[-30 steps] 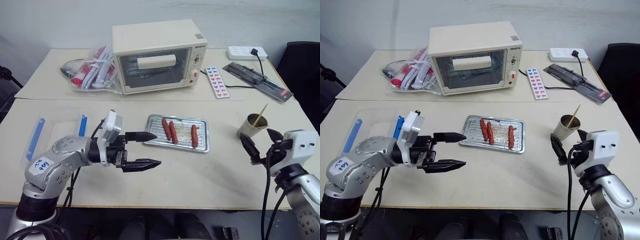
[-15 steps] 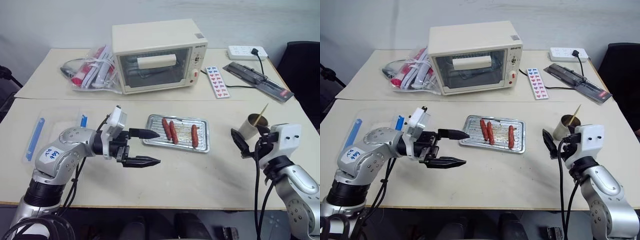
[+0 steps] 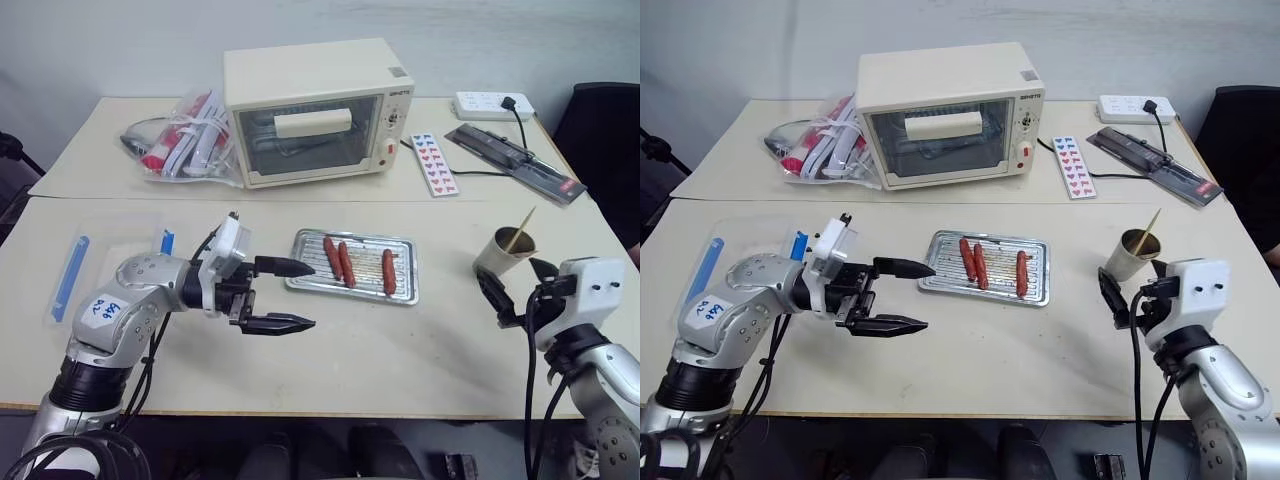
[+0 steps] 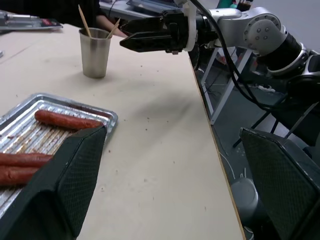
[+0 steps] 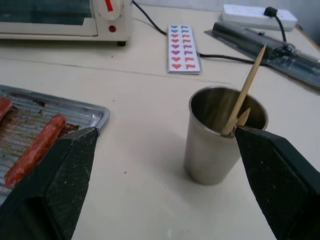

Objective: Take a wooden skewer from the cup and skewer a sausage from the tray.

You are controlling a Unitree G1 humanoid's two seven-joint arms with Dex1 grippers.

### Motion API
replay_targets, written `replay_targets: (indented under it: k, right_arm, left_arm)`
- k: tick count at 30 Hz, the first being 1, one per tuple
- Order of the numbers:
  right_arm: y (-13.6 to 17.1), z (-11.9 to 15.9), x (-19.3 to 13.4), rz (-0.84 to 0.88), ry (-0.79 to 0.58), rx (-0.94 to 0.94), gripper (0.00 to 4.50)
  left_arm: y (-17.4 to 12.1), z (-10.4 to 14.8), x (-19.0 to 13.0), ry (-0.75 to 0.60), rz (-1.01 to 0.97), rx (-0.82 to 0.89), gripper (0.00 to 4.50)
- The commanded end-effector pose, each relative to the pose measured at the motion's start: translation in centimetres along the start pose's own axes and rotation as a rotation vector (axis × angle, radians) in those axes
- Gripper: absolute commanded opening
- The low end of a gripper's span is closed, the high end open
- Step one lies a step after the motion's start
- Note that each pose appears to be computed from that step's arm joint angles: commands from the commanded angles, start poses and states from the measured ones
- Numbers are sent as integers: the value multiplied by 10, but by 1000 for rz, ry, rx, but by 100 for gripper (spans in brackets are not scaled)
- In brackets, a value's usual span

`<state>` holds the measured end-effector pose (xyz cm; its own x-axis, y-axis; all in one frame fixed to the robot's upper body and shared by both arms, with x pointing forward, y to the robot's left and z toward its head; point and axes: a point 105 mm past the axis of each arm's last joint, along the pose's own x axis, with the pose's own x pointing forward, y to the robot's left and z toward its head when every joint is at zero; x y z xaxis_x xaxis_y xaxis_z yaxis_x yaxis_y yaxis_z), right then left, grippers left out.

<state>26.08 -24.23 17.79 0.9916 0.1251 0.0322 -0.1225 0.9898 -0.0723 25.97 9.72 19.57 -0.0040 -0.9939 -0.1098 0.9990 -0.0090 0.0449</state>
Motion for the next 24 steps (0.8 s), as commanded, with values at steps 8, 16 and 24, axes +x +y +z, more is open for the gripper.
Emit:
replay_targets:
  k: [8, 16, 24]
  right_arm:
    - [-5, 6, 8, -11, -35, 8, 450]
    - [-9, 2, 19, -23, -37, 18, 450]
    - [-15, 2, 32, -58, -48, 7, 450]
  left_arm:
    - [2, 19, 9, -6, -6, 51, 450]
    - [3, 20, 10, -6, 2, 59, 450]
    - [5, 21, 10, -7, 10, 71, 450]
